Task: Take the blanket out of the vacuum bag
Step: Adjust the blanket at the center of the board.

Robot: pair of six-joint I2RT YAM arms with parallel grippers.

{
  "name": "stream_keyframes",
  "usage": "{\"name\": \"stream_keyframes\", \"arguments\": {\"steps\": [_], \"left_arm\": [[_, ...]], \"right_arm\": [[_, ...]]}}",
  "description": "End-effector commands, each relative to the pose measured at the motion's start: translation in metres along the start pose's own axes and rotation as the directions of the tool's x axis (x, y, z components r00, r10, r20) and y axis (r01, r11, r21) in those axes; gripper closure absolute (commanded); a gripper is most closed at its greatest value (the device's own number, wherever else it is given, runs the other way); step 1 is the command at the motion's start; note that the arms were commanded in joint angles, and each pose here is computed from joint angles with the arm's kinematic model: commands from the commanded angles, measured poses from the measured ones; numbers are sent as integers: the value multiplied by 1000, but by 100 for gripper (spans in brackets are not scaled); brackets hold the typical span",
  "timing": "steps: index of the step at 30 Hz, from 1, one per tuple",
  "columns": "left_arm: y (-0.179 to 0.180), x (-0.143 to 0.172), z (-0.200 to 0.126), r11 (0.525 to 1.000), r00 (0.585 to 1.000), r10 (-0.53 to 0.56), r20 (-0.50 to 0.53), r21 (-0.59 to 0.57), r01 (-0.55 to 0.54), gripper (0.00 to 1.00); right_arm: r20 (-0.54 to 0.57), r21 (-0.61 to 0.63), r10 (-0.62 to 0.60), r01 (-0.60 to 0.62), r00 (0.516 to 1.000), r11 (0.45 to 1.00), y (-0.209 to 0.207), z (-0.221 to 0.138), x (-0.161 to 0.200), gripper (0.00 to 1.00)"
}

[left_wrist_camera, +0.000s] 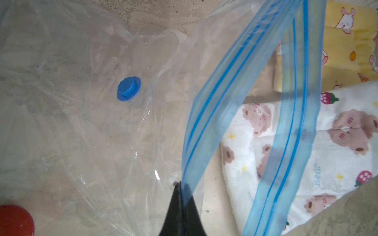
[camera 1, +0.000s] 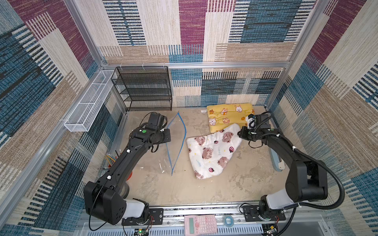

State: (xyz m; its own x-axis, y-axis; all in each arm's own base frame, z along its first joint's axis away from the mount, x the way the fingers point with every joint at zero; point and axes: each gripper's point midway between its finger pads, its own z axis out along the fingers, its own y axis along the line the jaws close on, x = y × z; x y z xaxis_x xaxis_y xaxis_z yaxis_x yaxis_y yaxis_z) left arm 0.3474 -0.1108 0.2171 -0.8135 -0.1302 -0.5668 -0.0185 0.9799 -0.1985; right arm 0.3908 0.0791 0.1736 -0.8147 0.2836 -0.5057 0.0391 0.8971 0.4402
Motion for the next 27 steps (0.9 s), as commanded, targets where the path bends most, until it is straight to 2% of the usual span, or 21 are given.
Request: {"name": "stream_keyframes", "arguments": {"steps": [1, 3, 5, 7, 10, 15, 17, 19, 21, 23, 24, 27], "left_arm": [[-3, -3, -2, 1000, 1000, 11, 15, 15, -11, 100], [-4, -3, -3, 1000, 1000, 9, 18, 23, -9, 100], [-5, -3, -3, 1000, 1000, 10, 14, 27, -10, 100], [-5, -2, -2, 1000, 1000, 11, 12, 25, -11, 100], [-3, -2, 0, 1000, 1000, 14, 10, 17, -14, 100], [-4, 1, 7, 1000, 1000, 10, -11, 15, -10, 100], [-3, 1, 10, 1000, 1000, 8, -16, 8, -8, 100], [-1, 1, 17, 1000, 1000, 7, -17, -3, -7, 100], [-1, 2, 29, 1000, 999, -4, -38, -14, 4, 100], [-5, 4, 42, 1000, 997, -19, -75, -7, 19, 100], [-7, 5, 49, 999, 995, -33, -94, -3, 33, 100], [-10, 7, 70, 997, 988, -82, -134, -14, 80, 100]], "right_arm": [[-122, 199, 87, -62, 989, 978, -1, -33, 35, 100], [-145, 207, 59, -28, 988, 978, 18, -45, 36, 100], [-141, 260, 66, -27, 988, 965, 16, -47, 34, 100], [-134, 299, 69, -26, 989, 954, 4, -35, 34, 100], [-130, 394, 120, -60, 984, 917, -33, -8, 42, 100], [-120, 409, 195, -130, 973, 903, -78, 23, 62, 99], [-125, 396, 181, -118, 976, 911, -84, 30, 64, 82], [-100, 393, 164, -113, 981, 912, -87, 31, 61, 61], [-48, 406, 147, -116, 988, 907, -89, 25, 52, 47], [5, 400, 122, -113, 993, 909, -88, 18, 43, 45], [27, 396, 113, -115, 993, 911, -87, 14, 39, 37], [60, 374, 82, -98, 995, 922, -84, 7, 35, 36]]}}
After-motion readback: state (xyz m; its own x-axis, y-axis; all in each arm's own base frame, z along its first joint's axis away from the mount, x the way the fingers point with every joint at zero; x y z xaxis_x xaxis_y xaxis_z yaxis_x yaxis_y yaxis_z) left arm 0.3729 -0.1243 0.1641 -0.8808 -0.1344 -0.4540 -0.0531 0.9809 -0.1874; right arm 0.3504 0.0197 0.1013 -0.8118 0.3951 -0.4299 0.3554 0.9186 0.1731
